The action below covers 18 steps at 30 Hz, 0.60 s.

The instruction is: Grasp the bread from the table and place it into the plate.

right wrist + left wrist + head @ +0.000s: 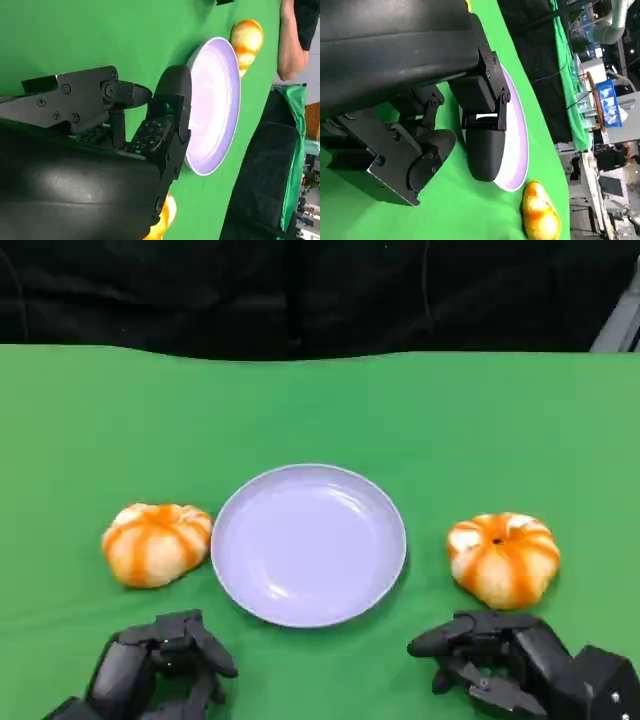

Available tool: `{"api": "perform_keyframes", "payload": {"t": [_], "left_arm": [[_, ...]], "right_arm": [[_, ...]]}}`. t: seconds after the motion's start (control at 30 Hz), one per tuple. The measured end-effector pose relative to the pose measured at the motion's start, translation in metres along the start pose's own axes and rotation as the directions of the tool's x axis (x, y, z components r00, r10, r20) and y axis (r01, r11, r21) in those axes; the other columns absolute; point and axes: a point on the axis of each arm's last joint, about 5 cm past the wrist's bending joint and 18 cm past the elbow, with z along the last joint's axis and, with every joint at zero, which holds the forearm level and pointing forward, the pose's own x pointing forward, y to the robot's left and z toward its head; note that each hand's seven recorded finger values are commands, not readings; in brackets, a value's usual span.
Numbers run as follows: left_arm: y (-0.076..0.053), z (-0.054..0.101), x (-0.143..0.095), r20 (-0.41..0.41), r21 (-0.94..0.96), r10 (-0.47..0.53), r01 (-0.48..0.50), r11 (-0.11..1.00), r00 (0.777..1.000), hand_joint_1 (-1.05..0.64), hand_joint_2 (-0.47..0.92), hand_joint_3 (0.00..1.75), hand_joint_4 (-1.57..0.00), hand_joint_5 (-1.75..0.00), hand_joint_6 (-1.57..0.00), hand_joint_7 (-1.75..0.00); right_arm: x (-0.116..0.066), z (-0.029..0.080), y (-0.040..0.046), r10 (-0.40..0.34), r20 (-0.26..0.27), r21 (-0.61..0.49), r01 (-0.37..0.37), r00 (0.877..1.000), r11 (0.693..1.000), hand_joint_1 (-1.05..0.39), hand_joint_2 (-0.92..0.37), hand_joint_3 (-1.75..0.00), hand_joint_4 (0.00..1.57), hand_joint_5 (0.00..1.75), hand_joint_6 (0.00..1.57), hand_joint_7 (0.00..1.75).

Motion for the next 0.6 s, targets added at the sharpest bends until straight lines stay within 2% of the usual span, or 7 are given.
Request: {"api": "perform_keyframes", "payload": {"t": [0.6], "left_arm": [[0.0002, 0.0001, 0.0002, -0.001, 0.003, -0.004, 0.004, 1.000, 1.000, 0.04, 0.36, 1.38, -0.94, -1.46, -1.03, -1.20]], "right_arm": [[0.0002, 0.0001, 0.0001, 0.000, 0.000, -0.003, 0.000, 1.000, 1.000, -0.08, -0.92, -0.37, 0.78, 1.18, 1.07, 0.37]]}}
